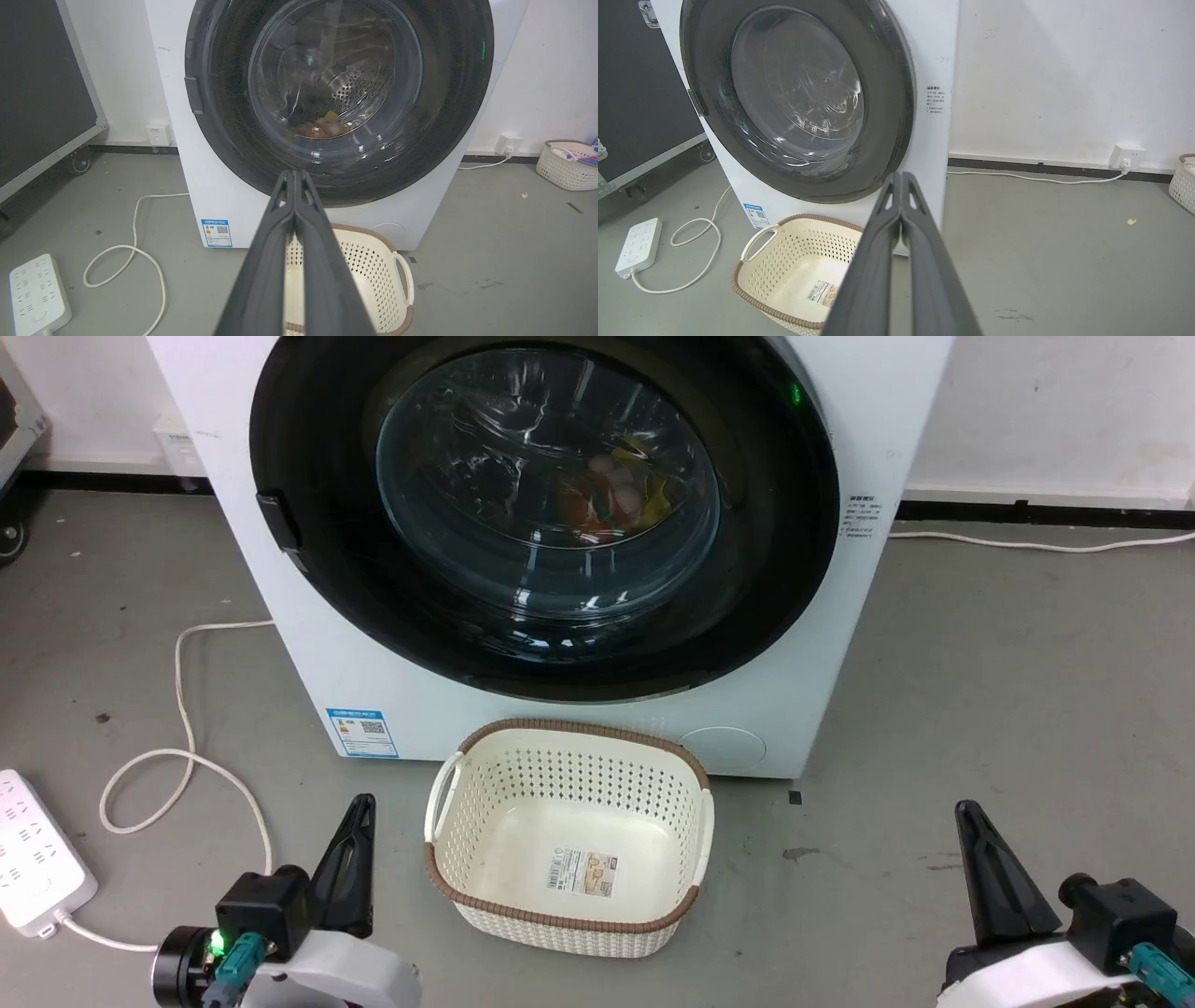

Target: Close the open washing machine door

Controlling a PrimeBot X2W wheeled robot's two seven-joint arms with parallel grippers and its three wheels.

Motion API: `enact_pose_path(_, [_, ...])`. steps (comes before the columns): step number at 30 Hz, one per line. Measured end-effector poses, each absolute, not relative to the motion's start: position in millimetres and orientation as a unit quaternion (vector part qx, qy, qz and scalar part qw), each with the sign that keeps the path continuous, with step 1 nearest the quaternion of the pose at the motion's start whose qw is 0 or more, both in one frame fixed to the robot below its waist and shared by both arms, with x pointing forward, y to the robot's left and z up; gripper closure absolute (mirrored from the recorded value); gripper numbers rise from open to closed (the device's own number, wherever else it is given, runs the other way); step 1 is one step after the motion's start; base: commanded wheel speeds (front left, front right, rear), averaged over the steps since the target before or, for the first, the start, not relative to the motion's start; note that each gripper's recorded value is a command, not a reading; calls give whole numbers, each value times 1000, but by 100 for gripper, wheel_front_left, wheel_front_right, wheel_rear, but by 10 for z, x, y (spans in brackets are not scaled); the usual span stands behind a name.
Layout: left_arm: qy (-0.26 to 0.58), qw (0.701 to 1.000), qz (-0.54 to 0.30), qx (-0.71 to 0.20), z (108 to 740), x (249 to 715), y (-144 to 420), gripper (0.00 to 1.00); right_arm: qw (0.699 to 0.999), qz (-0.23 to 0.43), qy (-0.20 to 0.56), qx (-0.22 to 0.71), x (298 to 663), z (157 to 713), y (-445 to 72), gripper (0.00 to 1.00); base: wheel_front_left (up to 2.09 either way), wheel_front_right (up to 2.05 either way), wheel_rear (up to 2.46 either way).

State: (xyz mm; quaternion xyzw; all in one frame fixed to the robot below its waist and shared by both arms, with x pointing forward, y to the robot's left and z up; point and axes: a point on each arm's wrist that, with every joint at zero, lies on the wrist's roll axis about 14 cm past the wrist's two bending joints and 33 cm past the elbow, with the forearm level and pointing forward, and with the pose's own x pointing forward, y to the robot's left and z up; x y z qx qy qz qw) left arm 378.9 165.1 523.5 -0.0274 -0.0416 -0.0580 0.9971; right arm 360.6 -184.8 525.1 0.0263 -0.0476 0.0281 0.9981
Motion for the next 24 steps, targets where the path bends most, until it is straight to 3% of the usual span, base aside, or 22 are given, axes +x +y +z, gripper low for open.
enact_pose_path(24, [-33,998,-48,-14,5266,3791,1662,100,999,39,-30,13,3625,5227,-1779,100,0,0,0])
